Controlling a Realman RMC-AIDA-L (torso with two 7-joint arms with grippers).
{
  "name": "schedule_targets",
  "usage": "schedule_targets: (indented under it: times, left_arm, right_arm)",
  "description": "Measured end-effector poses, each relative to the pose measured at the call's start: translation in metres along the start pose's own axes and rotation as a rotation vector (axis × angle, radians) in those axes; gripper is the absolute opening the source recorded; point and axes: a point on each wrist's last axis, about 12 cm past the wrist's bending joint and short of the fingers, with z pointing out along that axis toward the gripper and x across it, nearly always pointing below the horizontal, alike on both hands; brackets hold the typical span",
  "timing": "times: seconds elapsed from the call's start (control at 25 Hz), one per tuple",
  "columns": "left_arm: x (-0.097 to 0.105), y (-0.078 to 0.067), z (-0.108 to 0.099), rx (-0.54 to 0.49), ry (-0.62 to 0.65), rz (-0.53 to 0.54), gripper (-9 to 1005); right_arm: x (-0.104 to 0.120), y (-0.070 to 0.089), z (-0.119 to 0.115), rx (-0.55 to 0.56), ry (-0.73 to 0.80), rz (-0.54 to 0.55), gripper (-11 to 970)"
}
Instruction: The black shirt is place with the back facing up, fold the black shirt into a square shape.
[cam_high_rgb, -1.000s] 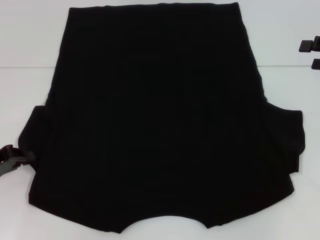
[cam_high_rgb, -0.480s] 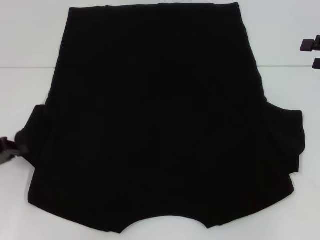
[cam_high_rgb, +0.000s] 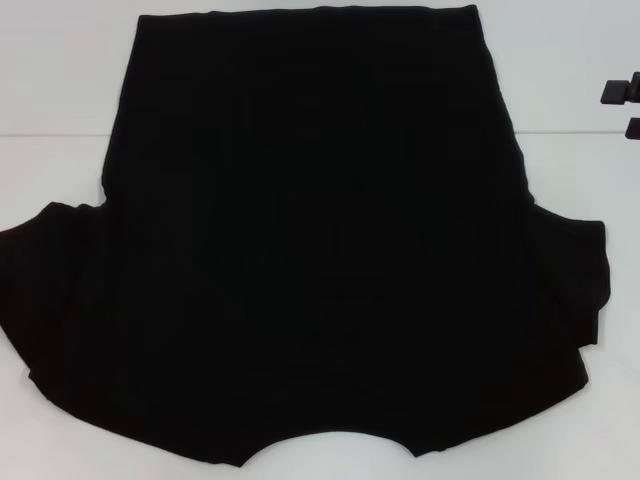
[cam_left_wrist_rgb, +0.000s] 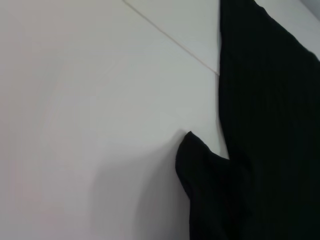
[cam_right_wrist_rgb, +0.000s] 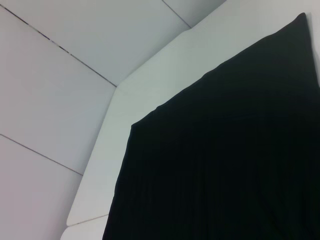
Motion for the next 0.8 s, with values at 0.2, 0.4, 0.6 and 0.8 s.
schedule_targets:
  times: [0.2,0.4,0.6,0.8]
  left_arm:
    - [-0.017,-0.012,-0.006,-0.036,0.012,0.082,2]
    - [-0.032,-0.025,-0.009,-0.068,0.039,0.179,2]
    - [-0.035,-0.044,-0.005,-0.056,0.07,0.241,2]
    - [-0.032,-0.08,0.008,-0.002,0.135,0.378,3]
  right_arm:
    - [-0.001,0.0,0.0,0.001,0.0,-0.002,884]
    - [-0.001,0.0,0.0,0.001,-0.001,-0.003,883]
    - [-0.001,0.0,0.0,0.002,-0.001,-0.003,882]
    - [0.0,0.0,0.001,0.0,0.0,-0.002,883]
